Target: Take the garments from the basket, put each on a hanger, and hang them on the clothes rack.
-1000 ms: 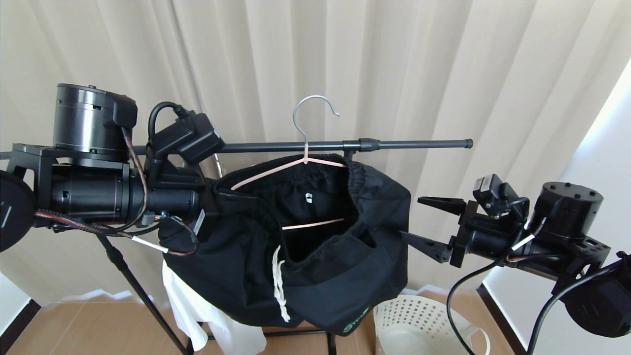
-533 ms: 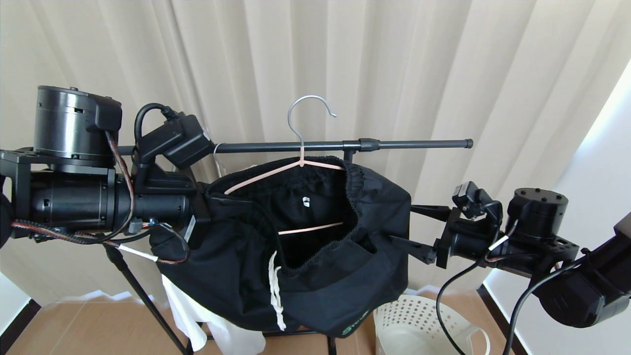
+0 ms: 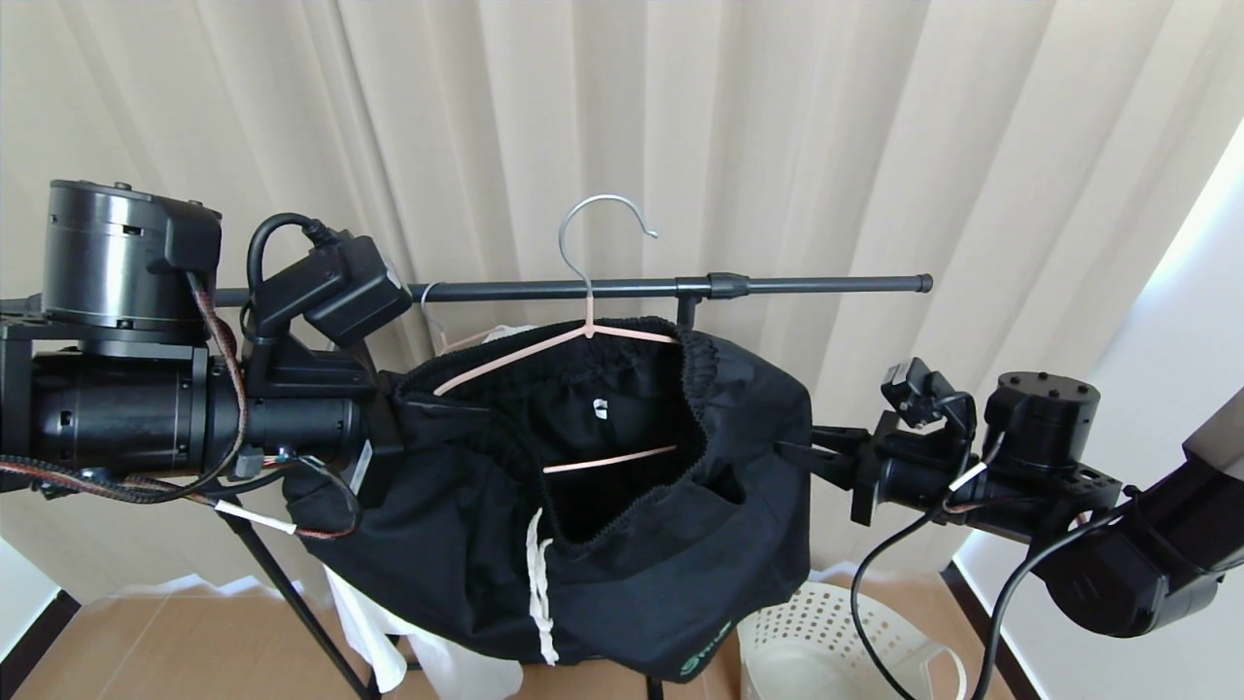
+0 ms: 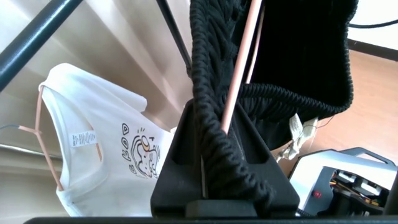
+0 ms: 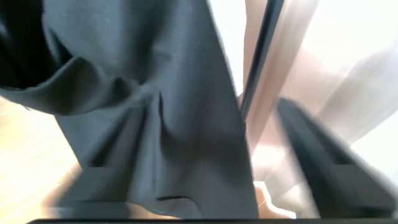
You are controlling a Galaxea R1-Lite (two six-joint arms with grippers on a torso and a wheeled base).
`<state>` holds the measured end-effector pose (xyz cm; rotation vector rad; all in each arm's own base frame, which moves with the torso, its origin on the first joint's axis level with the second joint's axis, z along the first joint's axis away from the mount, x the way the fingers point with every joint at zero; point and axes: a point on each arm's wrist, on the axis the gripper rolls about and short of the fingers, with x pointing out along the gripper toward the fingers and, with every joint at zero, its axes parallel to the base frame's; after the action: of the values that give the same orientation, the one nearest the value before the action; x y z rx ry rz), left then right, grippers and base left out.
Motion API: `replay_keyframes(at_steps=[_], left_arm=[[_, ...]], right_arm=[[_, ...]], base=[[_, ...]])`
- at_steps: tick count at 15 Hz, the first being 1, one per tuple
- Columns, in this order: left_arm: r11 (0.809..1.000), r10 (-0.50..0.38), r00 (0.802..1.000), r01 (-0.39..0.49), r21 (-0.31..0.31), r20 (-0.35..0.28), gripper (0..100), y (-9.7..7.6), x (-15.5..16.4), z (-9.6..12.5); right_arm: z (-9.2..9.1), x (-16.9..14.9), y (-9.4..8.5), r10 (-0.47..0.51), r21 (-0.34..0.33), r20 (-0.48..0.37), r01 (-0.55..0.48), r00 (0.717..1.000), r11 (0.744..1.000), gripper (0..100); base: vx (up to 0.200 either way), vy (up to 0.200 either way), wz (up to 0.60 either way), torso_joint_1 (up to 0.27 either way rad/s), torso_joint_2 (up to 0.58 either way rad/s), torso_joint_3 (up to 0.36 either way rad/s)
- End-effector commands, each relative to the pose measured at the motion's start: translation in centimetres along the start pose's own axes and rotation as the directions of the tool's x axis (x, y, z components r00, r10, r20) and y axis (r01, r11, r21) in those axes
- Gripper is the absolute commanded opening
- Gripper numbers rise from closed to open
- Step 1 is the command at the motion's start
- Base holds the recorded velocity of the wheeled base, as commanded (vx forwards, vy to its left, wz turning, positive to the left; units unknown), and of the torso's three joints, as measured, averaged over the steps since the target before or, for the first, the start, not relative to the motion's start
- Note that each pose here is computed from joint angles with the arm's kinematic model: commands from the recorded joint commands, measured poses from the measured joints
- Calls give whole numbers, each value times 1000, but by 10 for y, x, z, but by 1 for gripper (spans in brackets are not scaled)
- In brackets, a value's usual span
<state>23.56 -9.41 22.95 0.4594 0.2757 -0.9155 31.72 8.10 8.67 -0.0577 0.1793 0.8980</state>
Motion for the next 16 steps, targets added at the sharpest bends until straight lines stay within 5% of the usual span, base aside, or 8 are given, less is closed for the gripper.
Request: replay_keyframes(at_steps=[1, 16], left_arm=[[1000, -4, 1000, 4, -3, -7, 0, -2, -1, -3], [1000, 3, 1000, -3, -24, 7, 0, -5, -8, -1]], right_arm=[[1, -1, -6, -16, -1, 7, 16, 1000, 1000, 0], [-1, -6, -39, -98, 85, 25, 95, 995, 992, 0]], base=[[0, 0, 0, 0, 0, 0], [0, 0, 0, 0, 0, 0]])
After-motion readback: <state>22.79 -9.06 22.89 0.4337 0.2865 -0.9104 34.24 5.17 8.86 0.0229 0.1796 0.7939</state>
